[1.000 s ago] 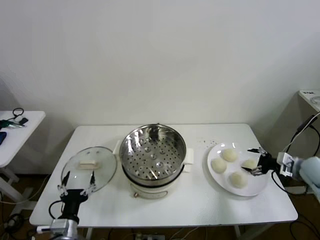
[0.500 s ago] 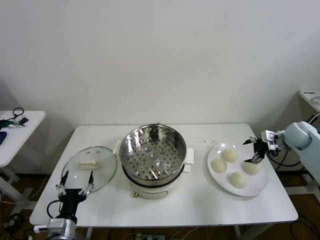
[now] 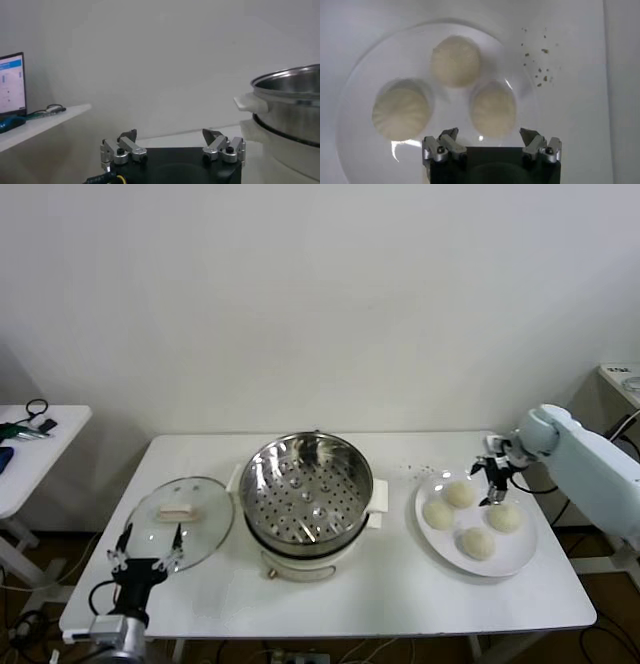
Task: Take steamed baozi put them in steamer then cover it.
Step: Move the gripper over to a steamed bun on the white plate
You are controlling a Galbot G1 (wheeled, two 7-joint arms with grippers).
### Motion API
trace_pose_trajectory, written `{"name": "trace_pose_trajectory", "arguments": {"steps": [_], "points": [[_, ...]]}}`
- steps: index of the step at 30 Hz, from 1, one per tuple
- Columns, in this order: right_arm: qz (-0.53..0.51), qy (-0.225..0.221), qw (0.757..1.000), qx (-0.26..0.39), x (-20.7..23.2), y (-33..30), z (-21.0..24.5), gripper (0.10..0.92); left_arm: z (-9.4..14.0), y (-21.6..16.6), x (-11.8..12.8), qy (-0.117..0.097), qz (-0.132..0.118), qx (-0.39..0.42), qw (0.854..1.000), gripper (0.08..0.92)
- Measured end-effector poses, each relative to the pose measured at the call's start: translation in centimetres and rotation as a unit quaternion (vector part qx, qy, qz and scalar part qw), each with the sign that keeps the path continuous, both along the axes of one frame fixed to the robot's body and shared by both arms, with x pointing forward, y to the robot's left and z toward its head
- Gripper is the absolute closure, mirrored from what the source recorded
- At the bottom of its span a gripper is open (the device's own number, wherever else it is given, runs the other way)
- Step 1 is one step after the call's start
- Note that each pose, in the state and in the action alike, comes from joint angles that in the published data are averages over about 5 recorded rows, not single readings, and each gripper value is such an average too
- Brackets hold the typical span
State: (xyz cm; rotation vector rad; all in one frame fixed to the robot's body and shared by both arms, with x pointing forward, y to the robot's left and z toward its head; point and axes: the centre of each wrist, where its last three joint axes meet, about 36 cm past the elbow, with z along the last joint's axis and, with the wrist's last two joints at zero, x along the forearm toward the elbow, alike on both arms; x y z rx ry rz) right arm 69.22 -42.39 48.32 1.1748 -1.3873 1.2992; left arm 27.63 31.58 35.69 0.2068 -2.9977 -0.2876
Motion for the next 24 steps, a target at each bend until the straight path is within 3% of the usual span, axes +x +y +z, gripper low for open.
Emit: {"name": "trace_pose_trajectory", "arguments": {"steps": [24], "points": [[0.014,0.016,0.999,-0.026,2.6,2.9,-2.8,0.200,-0.4,0.6,0.2,0.011,-0.002,0.004,1.000,0.177]]}}
